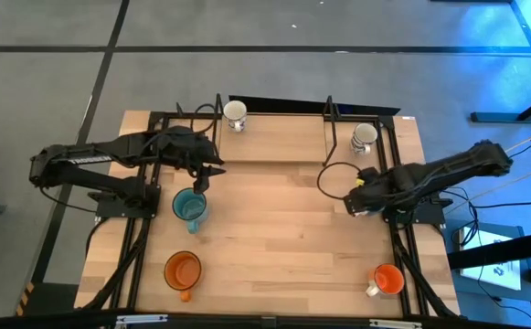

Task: Place coffee mugs
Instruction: Put the blue mug on the shelf

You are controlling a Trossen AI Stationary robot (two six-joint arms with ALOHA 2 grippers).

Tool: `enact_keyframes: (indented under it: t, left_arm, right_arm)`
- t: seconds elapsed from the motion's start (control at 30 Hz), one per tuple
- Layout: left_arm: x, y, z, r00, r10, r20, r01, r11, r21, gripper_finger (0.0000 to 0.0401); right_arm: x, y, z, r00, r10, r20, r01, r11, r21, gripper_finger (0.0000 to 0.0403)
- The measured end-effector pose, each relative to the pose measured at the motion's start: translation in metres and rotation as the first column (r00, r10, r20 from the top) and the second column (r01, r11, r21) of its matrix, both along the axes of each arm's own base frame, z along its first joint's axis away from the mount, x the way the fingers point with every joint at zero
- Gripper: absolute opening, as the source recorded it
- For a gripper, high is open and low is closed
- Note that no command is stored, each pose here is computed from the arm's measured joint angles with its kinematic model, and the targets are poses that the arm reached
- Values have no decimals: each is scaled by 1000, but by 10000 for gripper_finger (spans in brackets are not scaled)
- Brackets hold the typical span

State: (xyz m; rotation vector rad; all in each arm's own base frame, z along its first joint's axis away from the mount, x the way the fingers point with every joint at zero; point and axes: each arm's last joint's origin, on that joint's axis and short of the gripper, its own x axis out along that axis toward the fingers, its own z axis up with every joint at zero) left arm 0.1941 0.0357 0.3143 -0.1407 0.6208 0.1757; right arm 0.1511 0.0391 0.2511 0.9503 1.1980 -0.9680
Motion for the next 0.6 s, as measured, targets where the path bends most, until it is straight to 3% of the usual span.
enact_keyframes:
  t: [0.27, 0.6]
  left_arm:
    - [1, 0, 2, 1000, -2, 22, 2, 1000, 10, 126]
    - [1, 1, 2, 1000, -1, 23, 0, 1000, 27, 126]
  right_arm:
    - [11, -12, -35, 997, -13, -73, 13, 1000, -5, 214]
    - [14, -30, -46, 998, 2, -57, 1, 998, 58, 133]
